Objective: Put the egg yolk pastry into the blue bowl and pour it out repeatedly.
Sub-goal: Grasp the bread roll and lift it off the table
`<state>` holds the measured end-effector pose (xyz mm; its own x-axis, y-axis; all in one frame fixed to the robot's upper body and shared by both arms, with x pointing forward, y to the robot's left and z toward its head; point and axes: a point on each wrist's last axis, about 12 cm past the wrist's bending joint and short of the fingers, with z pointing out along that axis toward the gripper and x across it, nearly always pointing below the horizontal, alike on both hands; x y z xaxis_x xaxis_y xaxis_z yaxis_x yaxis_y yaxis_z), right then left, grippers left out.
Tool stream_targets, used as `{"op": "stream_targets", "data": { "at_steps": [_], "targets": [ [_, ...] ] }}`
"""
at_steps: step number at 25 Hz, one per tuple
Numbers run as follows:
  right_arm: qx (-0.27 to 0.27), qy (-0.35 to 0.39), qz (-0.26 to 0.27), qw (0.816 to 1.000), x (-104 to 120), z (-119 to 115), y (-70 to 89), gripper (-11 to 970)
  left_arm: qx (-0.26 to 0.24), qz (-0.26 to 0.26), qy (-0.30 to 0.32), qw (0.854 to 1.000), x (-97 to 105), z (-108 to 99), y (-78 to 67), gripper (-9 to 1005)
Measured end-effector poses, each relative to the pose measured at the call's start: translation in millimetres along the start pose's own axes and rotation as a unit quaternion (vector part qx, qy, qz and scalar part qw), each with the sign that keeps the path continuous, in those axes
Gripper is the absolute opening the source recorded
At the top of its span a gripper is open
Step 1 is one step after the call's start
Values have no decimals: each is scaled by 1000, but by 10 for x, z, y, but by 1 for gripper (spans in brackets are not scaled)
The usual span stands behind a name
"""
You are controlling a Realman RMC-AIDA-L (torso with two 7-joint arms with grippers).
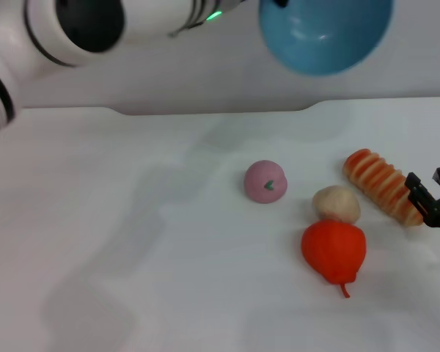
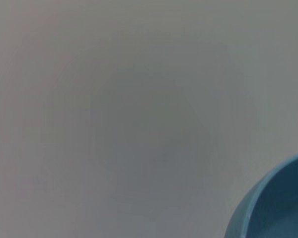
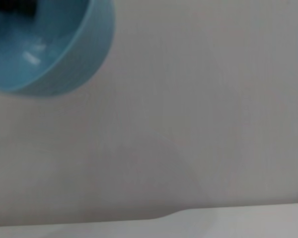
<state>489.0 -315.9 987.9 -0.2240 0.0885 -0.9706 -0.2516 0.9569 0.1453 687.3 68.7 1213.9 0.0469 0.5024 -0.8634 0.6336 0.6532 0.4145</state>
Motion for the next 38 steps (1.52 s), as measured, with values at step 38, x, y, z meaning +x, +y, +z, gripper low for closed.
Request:
{"op": "stream_targets", "data": {
  "at_steps": [38],
  "targets": [
    [-78, 260, 201, 941, -1584, 552, -396, 458, 40, -202, 302, 931, 1084, -382, 203, -1]
  ]
}}
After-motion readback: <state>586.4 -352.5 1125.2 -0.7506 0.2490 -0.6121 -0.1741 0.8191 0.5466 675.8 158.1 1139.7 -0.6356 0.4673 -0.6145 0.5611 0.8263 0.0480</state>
